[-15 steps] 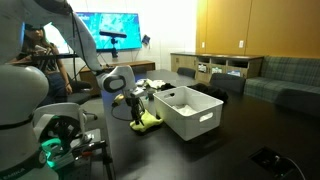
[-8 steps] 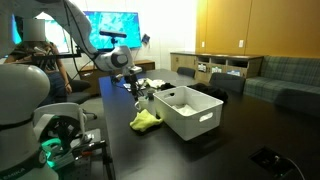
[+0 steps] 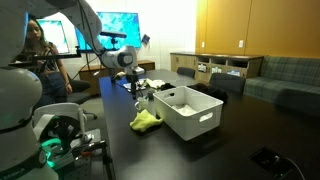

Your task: Pick up the cloths from the table and put them in the box, then pick up the marker and the seal tape put them in the cup

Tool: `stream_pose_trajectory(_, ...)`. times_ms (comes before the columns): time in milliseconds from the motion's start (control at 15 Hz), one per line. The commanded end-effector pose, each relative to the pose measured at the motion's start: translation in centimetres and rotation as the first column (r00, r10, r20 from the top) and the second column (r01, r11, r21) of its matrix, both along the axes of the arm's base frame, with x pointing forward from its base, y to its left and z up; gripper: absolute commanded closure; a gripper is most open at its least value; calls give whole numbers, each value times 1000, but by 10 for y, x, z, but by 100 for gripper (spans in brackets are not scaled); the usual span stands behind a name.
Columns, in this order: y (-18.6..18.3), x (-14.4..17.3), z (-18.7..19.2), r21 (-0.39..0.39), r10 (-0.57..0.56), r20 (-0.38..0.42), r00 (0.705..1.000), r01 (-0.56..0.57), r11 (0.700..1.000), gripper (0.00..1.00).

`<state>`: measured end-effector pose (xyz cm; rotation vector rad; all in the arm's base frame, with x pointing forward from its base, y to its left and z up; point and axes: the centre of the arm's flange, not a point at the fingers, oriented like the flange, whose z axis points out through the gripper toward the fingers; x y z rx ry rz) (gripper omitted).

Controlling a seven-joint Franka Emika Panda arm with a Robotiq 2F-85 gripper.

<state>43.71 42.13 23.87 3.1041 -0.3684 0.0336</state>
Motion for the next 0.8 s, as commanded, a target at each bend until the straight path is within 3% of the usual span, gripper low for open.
stream_pose_trajectory(0,8,20,-18,-24,-65,-35,997,65,998,0)
stream_pose_trajectory(400,-8,35,-39,-136,-138,1,990,137,981,0)
stream_pose_trajectory(733,-10,45,-50,-191,-70,16,997,72,979,0)
